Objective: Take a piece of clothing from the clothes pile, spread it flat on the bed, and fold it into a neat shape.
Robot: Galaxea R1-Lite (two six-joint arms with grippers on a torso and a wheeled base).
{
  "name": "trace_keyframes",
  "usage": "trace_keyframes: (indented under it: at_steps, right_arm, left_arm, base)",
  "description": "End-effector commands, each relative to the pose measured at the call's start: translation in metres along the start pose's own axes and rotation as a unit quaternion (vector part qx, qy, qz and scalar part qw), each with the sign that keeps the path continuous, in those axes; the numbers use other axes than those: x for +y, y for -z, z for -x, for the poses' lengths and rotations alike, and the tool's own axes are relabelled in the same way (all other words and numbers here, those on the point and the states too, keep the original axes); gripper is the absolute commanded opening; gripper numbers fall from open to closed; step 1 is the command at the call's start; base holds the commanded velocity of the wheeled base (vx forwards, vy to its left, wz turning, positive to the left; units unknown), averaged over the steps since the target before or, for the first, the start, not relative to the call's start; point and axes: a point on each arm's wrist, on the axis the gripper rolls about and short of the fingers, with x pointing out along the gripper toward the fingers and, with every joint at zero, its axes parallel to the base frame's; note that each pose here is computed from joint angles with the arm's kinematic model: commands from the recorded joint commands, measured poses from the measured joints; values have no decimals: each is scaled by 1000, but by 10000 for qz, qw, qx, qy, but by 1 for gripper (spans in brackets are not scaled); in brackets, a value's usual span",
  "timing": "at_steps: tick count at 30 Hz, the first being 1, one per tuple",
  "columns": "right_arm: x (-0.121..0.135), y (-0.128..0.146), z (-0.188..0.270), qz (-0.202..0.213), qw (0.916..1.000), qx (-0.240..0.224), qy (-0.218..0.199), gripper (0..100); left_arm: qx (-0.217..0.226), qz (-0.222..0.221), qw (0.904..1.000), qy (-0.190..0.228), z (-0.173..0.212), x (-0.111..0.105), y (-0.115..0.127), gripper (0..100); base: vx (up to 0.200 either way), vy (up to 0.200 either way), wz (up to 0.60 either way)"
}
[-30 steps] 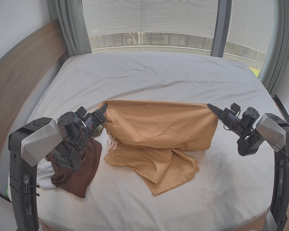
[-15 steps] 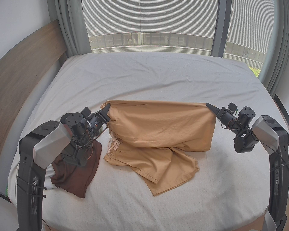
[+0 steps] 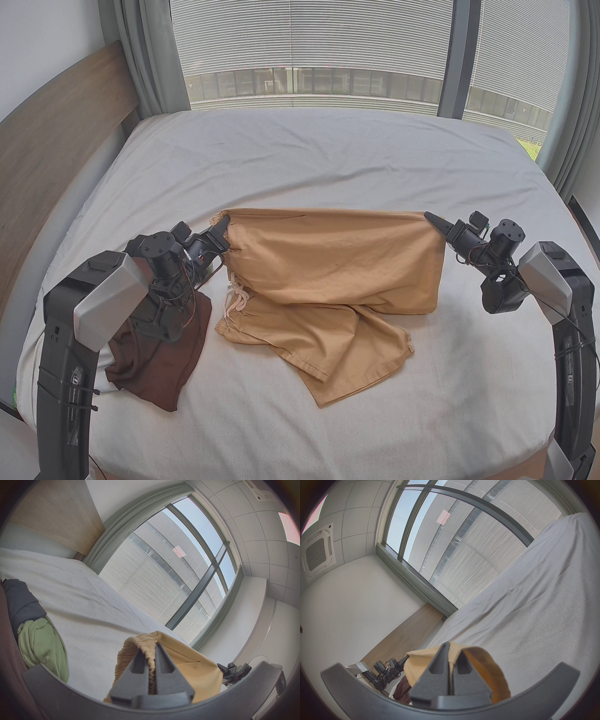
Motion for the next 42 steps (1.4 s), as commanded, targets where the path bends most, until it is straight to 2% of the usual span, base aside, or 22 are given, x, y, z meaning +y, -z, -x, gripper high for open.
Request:
trace_keyframes:
  at_steps: [1,2,3,4,7,10,13,17,21,24,30,32,34,39,42]
  right_arm:
    - [-2,-1,-1,23,10000,-24,-8,0]
    - [-2,-1,-2,11,10000,-12,-5,0]
    - [-2,-3,-3,16,10000,-16,-9,0]
    - [-2,-6,-5,33,10000,-53,-16,100]
    - [-4,-11,-11,80,9997,-218,53,100]
    - [-11,-12,-14,83,9991,-368,217,100]
    - [-13,-8,-5,-4,9989,-280,369,100]
    - [-2,-5,6,-84,9985,-137,532,100]
    - [6,2,18,-100,9982,-57,591,100]
    - [24,8,36,-182,9977,24,655,100]
    - [49,18,60,-284,9965,180,770,100]
    - [59,24,72,-201,9953,350,883,100]
    - [62,27,76,-154,9946,425,932,100]
    - [79,45,91,289,9911,820,1004,100]
    - [85,50,96,249,9898,936,1041,100]
  left_arm:
    - [-8,11,10000,3,-2,0,0,0]
    - [5,13,10000,-6,-2,1,0,100]
    - [-7,9,10000,3,-2,0,-2,100]
    - [-24,20,10000,6,-2,0,-3,100]
    - [-55,122,9999,1,-3,0,-5,100]
    - [-60,363,9990,-237,-5,2,-7,100]
    - [18,395,9982,-445,-5,6,-4,100]
    - [59,404,9968,-690,-3,12,-4,100]
    - [-8,397,9966,-726,1,5,-14,100]
    - [159,407,9959,-797,20,-9,-26,100]
    - [545,441,9943,-806,54,-24,-28,100]
    - [809,480,9930,-720,72,-26,-29,100]
    - [887,489,9924,-703,78,-28,-30,100]
    - [1223,566,9879,-762,104,-30,-35,100]
    - [1332,568,9860,-824,112,-31,-37,100]
  base:
    - [0,0,0]
    - [0,0,0]
    - [0,0,0]
    - [0,0,0]
    - [0,0,0]
    - [0,0,0]
    - [0,0,0]
    - [0,0,0]
    - [0,0,0]
    - [0,0,0]
    - [0,0,0]
    - [0,0,0]
    - [0,0,0]
    - [0,0,0]
    - [0,0,0]
